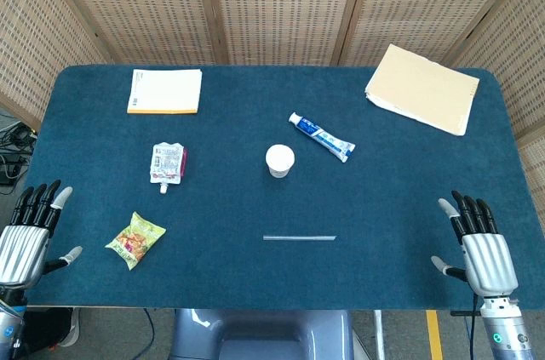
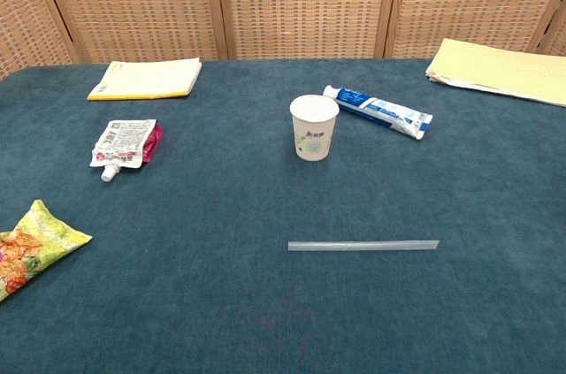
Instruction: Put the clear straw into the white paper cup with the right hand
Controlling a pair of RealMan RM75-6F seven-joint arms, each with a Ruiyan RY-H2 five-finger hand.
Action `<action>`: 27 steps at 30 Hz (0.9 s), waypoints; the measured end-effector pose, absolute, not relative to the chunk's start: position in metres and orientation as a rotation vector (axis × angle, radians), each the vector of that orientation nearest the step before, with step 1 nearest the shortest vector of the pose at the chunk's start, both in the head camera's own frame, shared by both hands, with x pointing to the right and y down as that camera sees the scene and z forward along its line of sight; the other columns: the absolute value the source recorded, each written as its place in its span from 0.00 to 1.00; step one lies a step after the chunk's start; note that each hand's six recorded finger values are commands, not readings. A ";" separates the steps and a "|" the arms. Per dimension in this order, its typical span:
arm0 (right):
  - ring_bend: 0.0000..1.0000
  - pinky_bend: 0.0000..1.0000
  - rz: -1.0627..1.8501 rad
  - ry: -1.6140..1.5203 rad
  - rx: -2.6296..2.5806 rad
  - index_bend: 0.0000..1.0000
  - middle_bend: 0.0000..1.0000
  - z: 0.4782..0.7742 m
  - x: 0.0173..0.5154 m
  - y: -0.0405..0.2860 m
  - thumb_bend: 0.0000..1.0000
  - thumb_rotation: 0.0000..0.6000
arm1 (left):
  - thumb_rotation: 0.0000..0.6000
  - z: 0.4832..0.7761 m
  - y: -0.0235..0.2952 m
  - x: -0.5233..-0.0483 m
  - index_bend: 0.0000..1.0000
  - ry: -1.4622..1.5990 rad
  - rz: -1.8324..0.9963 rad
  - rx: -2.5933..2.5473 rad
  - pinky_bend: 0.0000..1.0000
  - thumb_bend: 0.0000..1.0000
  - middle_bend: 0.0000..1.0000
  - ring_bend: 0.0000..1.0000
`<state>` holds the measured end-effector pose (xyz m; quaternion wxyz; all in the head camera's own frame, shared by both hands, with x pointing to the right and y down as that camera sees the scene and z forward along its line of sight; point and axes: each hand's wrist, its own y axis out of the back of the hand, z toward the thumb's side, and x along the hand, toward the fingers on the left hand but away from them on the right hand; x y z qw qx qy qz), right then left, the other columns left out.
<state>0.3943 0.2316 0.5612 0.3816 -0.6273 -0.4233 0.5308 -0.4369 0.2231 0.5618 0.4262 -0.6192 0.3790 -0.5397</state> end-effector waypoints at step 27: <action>0.00 0.00 1.295 -1.126 -1.809 0.18 0.00 0.603 0.311 0.192 0.21 1.00 | 1.00 0.568 0.216 -0.450 0.00 0.969 -1.410 -1.529 0.00 0.07 0.00 0.00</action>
